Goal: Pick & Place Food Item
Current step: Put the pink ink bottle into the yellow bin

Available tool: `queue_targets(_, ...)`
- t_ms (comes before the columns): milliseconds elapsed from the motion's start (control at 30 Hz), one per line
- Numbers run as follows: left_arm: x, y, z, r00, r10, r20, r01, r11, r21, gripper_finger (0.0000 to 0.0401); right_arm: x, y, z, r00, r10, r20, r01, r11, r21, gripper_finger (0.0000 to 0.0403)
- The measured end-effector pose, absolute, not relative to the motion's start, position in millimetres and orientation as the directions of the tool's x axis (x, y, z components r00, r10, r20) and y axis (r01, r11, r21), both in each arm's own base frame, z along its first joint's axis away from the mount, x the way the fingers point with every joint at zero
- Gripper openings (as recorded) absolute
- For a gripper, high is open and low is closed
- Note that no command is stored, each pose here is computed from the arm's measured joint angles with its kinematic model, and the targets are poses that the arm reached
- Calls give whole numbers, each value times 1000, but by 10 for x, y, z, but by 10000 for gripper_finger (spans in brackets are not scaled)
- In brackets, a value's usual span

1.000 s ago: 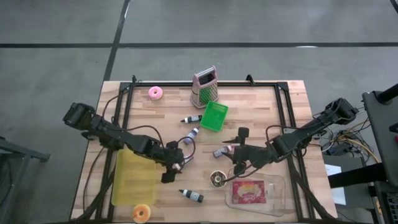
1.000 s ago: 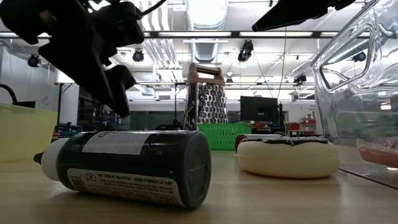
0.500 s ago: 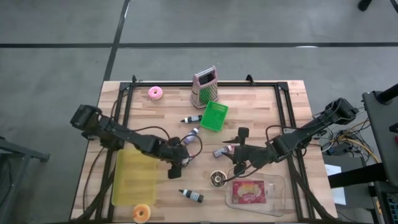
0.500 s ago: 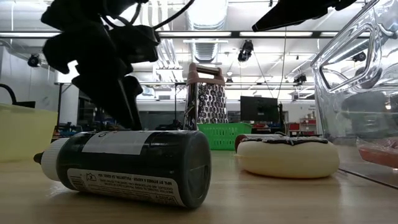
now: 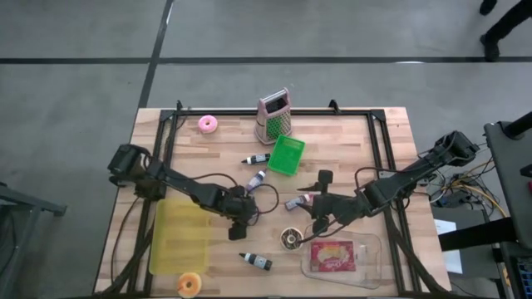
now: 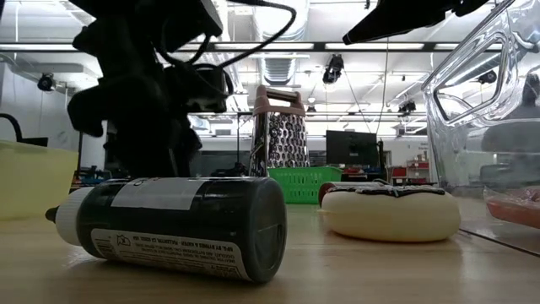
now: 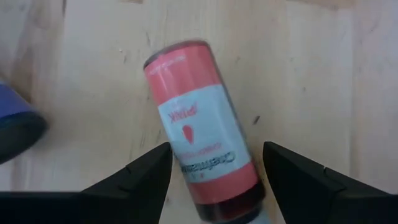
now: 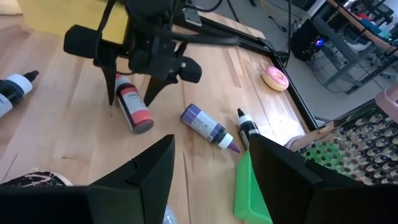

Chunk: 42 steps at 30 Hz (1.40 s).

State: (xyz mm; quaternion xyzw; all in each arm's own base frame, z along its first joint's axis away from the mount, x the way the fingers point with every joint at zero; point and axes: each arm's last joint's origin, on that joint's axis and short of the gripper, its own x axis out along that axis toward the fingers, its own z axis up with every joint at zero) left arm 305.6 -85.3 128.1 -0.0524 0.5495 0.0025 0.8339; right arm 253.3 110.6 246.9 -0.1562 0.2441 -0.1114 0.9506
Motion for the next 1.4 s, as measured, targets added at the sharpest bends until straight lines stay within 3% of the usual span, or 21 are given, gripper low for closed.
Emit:
queue_targets(233,3033,-846,1238,339,-39,-940,-40,998,-56,230,2529,1104,2462,852,-290,-435,138,927,-348,203)
queue_targets(467,2869,-801,1360,254,-21,-967,-39,999,-32,134,2528,1103,2460,851,-291,-436,139,928,-346,203)
queue_targets(700,2754,-764,1510,220,6,-976,-43,999,-3,131,2529,1103,2461,852,-291,-435,140,928,-345,203)
queue_targets(967,2717,-747,1751,85,82,-993,-19,997,81,131,2530,1104,2463,854,-290,-433,142,929,-342,203)
queue_targets(1200,2659,-745,2153,-75,187,-979,12,982,187,131,2530,1104,2462,854,-289,-433,148,932,-332,203)
queue_targets(1400,2508,-746,2414,-284,253,-925,43,967,252,131,2547,1112,2454,857,-285,-430,159,939,-305,203)
